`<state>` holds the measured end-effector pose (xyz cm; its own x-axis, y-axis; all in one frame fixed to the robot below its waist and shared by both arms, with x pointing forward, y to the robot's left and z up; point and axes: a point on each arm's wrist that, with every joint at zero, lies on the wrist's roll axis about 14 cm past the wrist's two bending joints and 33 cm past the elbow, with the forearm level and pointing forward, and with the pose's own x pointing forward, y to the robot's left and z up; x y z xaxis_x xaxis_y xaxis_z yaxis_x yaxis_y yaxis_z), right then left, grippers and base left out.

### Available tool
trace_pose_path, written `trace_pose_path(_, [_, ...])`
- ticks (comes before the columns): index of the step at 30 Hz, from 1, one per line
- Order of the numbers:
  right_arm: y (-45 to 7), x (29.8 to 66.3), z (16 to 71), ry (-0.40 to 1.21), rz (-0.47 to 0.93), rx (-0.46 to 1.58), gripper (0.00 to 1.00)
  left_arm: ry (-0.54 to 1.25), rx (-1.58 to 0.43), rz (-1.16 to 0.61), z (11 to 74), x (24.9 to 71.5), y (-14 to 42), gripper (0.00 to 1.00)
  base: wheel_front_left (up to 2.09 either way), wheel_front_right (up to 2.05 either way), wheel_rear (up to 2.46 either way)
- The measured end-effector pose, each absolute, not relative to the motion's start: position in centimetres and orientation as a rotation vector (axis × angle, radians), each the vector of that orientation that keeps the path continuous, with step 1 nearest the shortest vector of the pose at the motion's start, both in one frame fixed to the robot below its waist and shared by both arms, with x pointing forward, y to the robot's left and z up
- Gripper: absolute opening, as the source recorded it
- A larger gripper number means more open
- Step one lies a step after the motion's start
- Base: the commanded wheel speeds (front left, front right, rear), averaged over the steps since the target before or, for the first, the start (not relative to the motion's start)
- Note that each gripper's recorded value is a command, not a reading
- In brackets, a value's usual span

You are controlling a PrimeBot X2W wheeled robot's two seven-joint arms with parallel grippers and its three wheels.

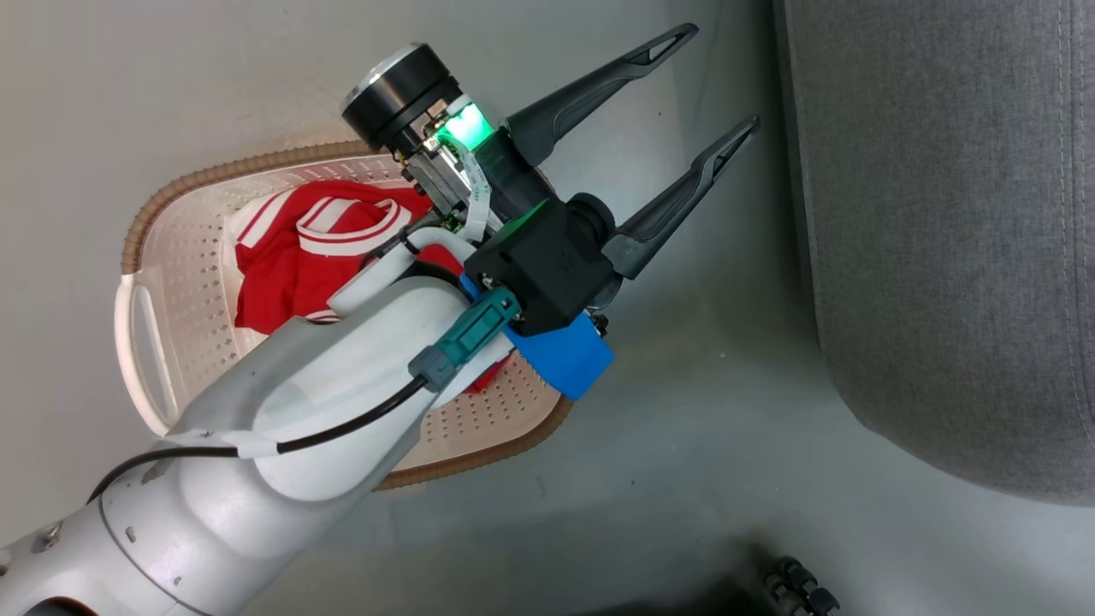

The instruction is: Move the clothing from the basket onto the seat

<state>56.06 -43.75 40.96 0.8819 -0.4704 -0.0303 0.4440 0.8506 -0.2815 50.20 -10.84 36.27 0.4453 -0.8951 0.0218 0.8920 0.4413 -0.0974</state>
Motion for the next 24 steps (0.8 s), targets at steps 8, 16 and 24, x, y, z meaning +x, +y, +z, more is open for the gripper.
trace_pose_path(8, [-43.4,53.5,40.4,0.11,-0.525,-0.176,1.0,0.002,-0.094,-1.08,38.3,50.5,-10.5,1.0,0.0,0.0,0.0])
trace_pose_path(16, [-40.0,49.2,42.3,0.096,-0.475,-0.158,1.0,-0.002,-0.107,-0.991,41.8,49.9,-9.4,1.0,0.0,0.0,0.0])
trace_pose_path(24, [-31.9,48.5,46.5,0.004,-0.26,-0.136,1.0,-0.034,-0.113,-0.84,46.2,48.7,-6.0,1.0,0.0,0.0,0.0])
